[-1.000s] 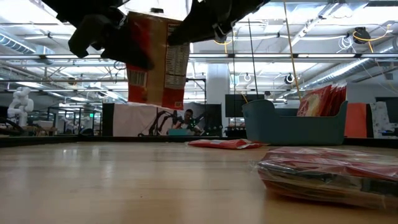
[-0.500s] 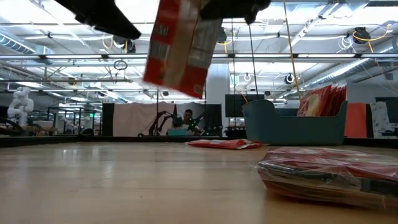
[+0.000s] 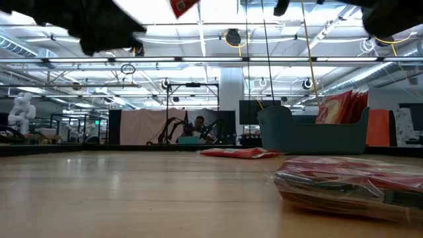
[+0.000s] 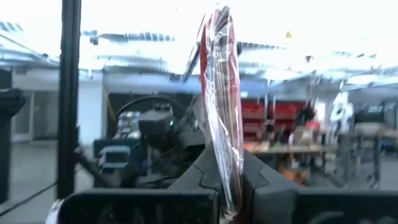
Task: Sort popcorn bags into baskets
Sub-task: Put the popcorn bag into the blue bin
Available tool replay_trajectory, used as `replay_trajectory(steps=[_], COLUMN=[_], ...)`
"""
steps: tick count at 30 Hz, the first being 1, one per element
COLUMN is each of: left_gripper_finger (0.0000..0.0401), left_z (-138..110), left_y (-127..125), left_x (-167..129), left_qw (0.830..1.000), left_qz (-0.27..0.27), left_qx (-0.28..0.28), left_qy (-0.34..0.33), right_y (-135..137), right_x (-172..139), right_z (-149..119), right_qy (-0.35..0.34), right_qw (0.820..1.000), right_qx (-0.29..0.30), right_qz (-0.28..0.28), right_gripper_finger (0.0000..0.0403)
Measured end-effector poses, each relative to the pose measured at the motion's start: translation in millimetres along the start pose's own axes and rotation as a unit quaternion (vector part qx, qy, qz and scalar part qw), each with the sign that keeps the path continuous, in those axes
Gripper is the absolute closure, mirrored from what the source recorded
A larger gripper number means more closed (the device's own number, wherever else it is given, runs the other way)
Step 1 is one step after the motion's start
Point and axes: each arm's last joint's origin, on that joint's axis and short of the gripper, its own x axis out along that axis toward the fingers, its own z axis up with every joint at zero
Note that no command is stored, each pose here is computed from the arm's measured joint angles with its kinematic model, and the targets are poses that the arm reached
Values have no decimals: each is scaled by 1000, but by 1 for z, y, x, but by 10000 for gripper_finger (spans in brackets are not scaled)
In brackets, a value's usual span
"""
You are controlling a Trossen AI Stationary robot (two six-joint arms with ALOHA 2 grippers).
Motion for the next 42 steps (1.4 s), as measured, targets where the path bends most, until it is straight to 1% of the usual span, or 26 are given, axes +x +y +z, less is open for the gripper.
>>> replay_trajectory(steps=[2,4,6,7,11,14,17,18,20,22,24,26,28,33,36,39,42], left_gripper_finger=[166,165,159,154,127,109,104,106,115,126,139,149,157,168,184,216,263], left_z=[1,5,7,9,16,18,23,26,33,41,47,53,59,68,73,76,78], left_y=[0,1,4,4,2,0,0,-1,-1,1,3,4,4,0,-5,-8,-8], left_x=[-1,-2,-1,1,13,23,27,26,23,18,14,13,16,35,41,46,51], left_qw=[997,990,984,979,967,967,962,957,945,927,910,899,896,902,896,889,885], left_qz=[-36,-63,-80,-97,-149,-150,-149,-151,-163,-176,-186,-189,-190,-216,-225,-222,-214], left_qx=[-8,-18,-14,-11,-3,-7,-23,-28,-30,-31,-27,-19,-8,1,4,3,1], left_qy=[-61,-122,-161,-177,-207,-208,-230,-246,-284,-330,-370,-394,-401,-374,-382,-400,-413], right_y=[-2,-3,-4,-5,-5,-4,-4,-3,-3,-3,-3,-3,-5,-6,-6,-6,-6], right_x=[5,12,23,27,52,69,83,84,88,88,88,89,90,94,95,95,96], right_z=[0,0,3,2,-3,-3,-1,0,2,6,8,8,9,11,13,14,14], right_qy=[-29,-52,-68,-72,-92,-113,-134,-139,-148,-158,-161,-161,-163,-173,-177,-180,-180], right_qw=[1000,998,997,997,995,992,988,987,984,982,981,981,980,978,977,976,975], right_qx=[-8,-16,-22,-23,-32,-43,-54,-56,-60,-67,-73,-75,-76,-79,-88,-91,-98], right_qz=[2,10,20,21,34,40,56,64,73,84,82,83,80,86,85,86,83], right_gripper_finger=[403,403,403,403,403,403,403,403,403,403,403,403,403,403,403,403,403])
